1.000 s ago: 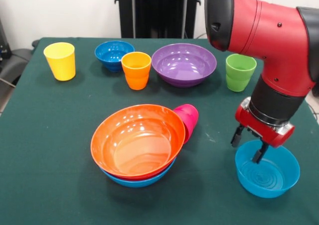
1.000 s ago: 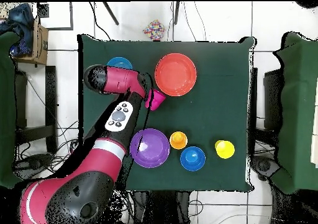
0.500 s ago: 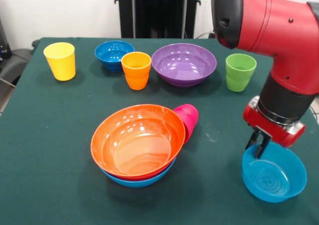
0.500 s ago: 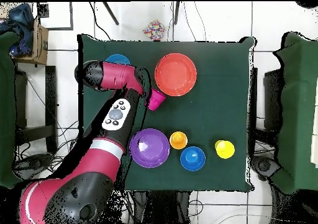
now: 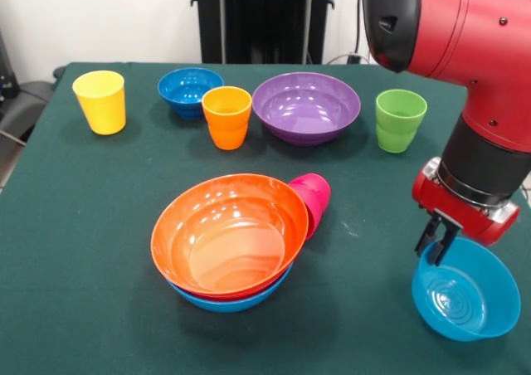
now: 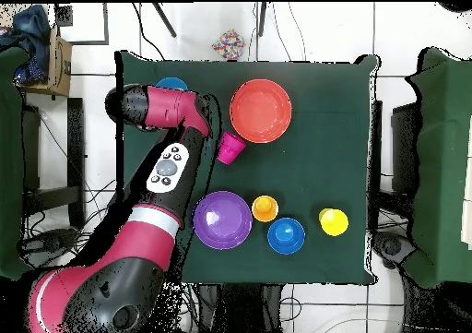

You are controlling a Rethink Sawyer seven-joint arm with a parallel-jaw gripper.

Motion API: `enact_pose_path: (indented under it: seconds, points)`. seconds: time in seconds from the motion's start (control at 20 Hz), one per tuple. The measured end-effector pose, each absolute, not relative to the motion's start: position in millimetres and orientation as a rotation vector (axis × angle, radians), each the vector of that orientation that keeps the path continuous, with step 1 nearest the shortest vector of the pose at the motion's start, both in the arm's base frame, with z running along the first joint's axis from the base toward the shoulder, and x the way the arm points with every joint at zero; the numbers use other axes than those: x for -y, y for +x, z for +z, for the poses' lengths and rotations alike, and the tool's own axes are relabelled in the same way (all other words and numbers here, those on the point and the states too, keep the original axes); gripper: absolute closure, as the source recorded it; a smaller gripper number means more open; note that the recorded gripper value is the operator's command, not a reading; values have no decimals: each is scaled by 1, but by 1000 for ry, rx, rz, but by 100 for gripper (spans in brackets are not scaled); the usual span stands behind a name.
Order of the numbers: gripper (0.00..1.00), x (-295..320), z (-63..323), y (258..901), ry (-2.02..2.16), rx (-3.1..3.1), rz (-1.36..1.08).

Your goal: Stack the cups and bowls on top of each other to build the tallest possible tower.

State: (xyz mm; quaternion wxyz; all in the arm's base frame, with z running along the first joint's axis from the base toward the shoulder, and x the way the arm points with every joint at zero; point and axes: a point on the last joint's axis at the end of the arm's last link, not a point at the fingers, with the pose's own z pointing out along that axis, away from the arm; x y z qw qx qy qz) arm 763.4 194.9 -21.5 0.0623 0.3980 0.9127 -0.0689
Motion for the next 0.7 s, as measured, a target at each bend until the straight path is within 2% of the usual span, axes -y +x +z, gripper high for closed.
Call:
enact_pose_path:
  seconds: [0.7]
  points:
    - [100,-201,-13,765,1191,-2755,-200]
